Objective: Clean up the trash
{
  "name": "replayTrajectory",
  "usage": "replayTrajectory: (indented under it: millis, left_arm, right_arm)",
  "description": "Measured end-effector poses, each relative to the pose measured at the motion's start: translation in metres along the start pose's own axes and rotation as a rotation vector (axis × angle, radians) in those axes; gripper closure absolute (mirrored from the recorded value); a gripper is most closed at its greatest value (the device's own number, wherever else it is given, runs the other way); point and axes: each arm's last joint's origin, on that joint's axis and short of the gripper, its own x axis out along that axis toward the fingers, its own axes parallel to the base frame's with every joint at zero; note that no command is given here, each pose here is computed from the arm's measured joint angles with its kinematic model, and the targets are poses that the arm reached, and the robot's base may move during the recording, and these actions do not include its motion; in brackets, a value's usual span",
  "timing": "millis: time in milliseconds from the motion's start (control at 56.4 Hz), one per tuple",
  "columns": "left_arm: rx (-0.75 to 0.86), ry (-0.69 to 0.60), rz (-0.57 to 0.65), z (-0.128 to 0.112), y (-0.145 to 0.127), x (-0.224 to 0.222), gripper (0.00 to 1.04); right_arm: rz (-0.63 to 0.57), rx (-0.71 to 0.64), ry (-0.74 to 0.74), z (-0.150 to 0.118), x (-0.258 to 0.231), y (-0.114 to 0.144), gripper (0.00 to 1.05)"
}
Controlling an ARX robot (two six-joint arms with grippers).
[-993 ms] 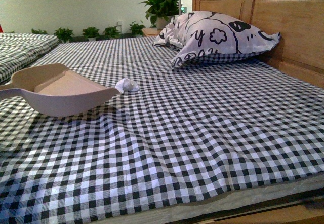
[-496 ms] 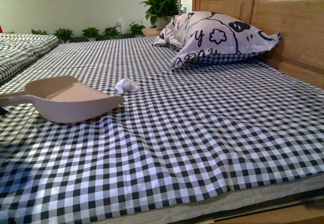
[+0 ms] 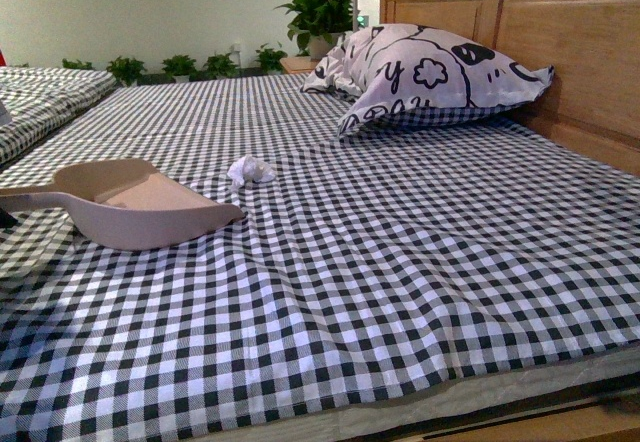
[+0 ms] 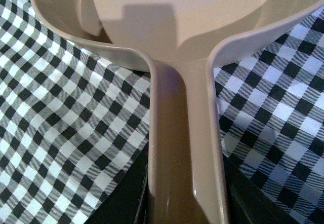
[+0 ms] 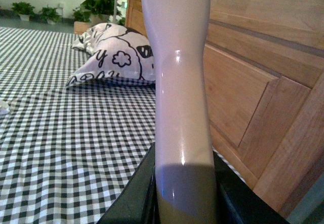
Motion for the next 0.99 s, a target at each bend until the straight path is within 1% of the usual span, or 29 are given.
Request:
replayTrajectory:
  millis: [709, 744, 780, 815, 851, 904, 993]
  left_arm:
    - [0.003, 0.004, -0.012, 0.0, -0.002, 0.001, 0.78]
    - [0.003, 0.004, -0.012, 0.0, -0.002, 0.001, 0.78]
    - [0.003, 0.004, -0.012, 0.0, -0.002, 0.001, 0.78]
    - [0.004, 0.005, -0.012, 0.0, -0.002, 0.001, 0.78]
    - [0.004, 0.004, -0.012, 0.0, -0.002, 0.001, 0.78]
    - [0.004, 0.004, -0.013, 0.001, -0.002, 0.001, 0.78]
    - [0.005, 0.003, -0.013, 0.001, -0.002, 0.001, 0.78]
  right_arm:
    - [0.0, 0.0, 0.0, 0.0, 0.0, 0.0, 0.84]
    - [0.022, -0.012, 0.035, -0.001, 0.002, 0.001, 0.84]
    - [0.077, -0.054, 0.102, -0.001, 0.008, 0.003, 0.84]
    - [0.146, -0.101, 0.211, 0.0, 0.019, 0.004, 0.84]
    - [0.183, -0.123, 0.275, -0.002, 0.031, 0.006, 0.84]
    - [0.223, -0.125, 0.312, -0.007, 0.056, 0.012, 0.84]
    - [0.218, -0.119, 0.341, -0.014, 0.092, 0.018, 0.84]
